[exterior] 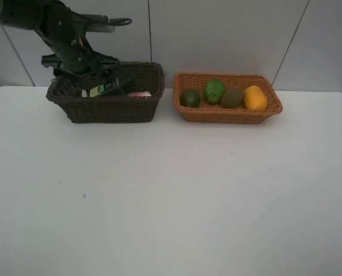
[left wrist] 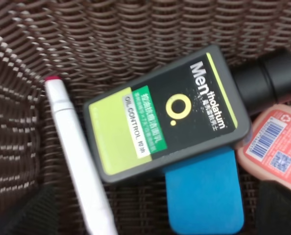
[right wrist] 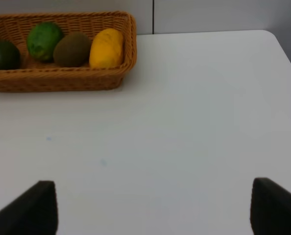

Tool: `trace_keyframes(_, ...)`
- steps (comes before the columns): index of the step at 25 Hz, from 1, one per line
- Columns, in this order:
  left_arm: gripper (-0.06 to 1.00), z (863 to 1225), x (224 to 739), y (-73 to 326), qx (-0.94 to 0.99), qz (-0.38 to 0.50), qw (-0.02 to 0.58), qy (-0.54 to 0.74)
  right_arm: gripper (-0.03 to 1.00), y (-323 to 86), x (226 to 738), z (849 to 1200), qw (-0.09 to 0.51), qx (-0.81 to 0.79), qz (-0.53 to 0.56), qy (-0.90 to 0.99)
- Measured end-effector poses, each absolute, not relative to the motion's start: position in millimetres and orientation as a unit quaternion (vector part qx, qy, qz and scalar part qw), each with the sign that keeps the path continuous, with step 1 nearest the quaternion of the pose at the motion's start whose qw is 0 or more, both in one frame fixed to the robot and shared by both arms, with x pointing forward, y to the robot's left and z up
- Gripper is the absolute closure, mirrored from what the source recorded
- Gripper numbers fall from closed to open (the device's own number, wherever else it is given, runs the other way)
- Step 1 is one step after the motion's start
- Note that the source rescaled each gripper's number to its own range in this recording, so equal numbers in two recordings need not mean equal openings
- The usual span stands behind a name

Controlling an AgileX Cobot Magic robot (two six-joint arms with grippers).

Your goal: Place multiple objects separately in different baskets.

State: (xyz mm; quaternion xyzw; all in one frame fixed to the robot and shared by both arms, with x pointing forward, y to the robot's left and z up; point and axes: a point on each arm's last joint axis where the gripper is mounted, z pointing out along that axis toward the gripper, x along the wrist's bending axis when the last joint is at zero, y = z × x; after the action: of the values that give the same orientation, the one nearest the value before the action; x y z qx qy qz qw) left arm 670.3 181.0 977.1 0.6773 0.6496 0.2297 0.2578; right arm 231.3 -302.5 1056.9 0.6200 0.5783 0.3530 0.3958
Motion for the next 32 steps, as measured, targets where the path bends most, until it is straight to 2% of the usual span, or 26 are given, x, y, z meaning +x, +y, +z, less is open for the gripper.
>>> trace_keyframes(8,-0.06,1045.4,635.7,192.1,0.662,0.253,0.272,0.65,-0.01,-302.5,231.3,1056.9,0.396,0.62,0.353,0.578)
trace_keyframes(14,-0.06,1080.3,578.7,209.4,0.654,0.264,0.291,0.646,-0.01,-302.5,231.3,1056.9,0.396,0.62,0.353,0.578)
trace_keyframes(21,-0.06,1107.7,484.7,240.6,0.637,0.283,0.32,0.642,-0.01,-302.5,231.3,1056.9,0.396,0.62,0.353,0.578)
trace_keyframes(32,-0.06,1120.0,343.9,294.2,0.601,0.329,0.332,0.649,-0.01,-302.5,231.3,1056.9,0.396,0.62,0.353,0.578)
